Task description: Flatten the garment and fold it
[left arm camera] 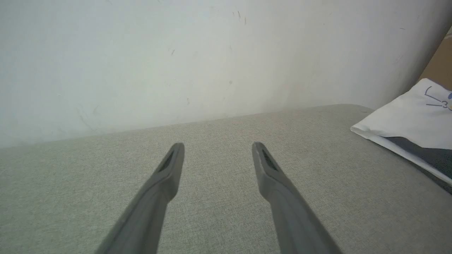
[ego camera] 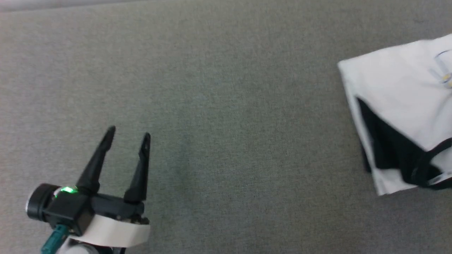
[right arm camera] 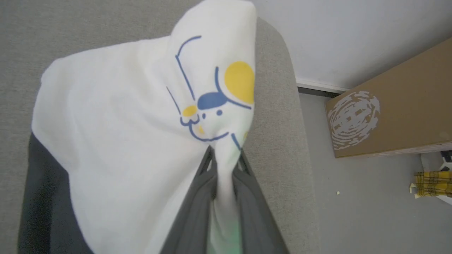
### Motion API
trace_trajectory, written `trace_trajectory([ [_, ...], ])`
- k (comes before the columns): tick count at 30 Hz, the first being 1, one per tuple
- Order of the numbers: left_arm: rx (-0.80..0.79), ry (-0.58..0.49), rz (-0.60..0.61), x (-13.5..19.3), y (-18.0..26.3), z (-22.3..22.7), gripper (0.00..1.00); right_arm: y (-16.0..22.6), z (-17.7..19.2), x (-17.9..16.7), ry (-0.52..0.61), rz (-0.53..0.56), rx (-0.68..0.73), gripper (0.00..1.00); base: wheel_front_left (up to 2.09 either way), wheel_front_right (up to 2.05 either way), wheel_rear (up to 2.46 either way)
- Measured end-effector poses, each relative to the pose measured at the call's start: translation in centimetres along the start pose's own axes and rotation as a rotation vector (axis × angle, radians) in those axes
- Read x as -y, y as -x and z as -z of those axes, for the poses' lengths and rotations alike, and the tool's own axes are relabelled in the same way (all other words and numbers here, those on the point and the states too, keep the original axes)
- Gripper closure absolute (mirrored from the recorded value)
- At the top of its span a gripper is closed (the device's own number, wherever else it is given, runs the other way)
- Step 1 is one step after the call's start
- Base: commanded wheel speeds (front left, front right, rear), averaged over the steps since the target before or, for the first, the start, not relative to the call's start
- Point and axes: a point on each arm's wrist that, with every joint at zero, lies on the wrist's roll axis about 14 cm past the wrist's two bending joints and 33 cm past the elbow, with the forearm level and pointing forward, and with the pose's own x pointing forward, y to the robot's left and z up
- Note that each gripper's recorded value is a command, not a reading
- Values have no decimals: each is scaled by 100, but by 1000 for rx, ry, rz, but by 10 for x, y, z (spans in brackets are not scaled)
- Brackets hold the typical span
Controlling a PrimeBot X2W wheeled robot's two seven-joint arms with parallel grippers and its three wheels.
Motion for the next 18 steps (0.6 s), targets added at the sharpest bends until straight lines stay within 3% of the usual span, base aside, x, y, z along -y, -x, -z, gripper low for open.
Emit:
trace_trajectory([
  [11, 79, 2, 35, 0, -39, 4, 0, -37, 25, 59, 19, 180, -68, 100, 0, 0, 0],
  [18, 84, -21, -4, -10, -54, 19, 0, -50, 55, 76, 21, 240, -136, 100, 0, 0, 0],
])
